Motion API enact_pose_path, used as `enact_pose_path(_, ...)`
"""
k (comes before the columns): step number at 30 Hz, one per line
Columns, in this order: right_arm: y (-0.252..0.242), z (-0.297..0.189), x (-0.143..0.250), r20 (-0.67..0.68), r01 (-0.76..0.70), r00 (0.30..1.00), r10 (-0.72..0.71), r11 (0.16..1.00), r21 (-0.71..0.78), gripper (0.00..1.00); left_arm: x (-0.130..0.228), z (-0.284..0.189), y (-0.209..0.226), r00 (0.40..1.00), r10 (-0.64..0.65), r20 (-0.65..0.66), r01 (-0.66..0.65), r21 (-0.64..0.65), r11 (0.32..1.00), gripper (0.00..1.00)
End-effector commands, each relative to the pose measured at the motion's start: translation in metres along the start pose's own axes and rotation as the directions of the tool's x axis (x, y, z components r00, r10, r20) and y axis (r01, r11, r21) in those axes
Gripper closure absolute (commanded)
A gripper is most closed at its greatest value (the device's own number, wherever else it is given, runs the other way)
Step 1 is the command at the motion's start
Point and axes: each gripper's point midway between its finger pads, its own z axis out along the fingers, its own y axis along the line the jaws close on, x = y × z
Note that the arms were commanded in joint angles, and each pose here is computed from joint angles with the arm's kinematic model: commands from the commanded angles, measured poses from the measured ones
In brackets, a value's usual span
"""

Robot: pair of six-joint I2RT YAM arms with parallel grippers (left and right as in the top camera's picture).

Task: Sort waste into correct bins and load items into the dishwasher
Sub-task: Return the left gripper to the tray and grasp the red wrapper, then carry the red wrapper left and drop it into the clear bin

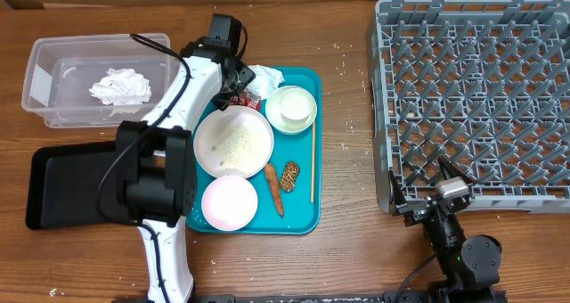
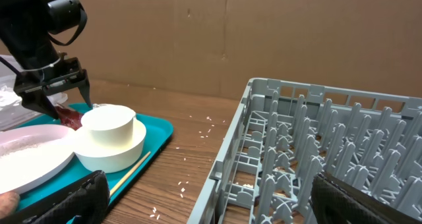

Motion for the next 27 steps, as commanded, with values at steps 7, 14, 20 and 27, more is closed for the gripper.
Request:
enact_pose_path(7, 0.0, 0.0, 0.002, 0.003, 0.0, 1.0, 0.0, 1.0, -0.003, 0.0, 0.003, 0.011, 0.004, 1.0, 0.003, 0.01, -0.003, -0.024, 1.0, 0.52)
enact_pose_path(14, 0.0, 0.0, 0.002, 0.003, 0.0, 1.0, 0.0, 1.0, -0.003, 0.0, 0.005, 0.011, 0.005, 1.0, 0.012, 0.001, -0.012, -0.03, 0.999, 0.84)
enact_pose_path(20, 0.0, 0.0, 0.002, 0.003, 0.0, 1.0, 0.0, 1.0, -0.003, 0.0, 0.006, 0.005, 0.007, 0.999, 0.043, -0.012, -0.044, -0.048, 0.998, 0.96)
enact_pose_path(27, 0.0, 0.0, 0.002, 0.003, 0.0, 1.0, 0.0, 1.0, -0.003, 0.0, -0.002, -0.017, -0.002, 0.998, 0.066, -0.011, -0.066, -0.048, 0.997, 0.96)
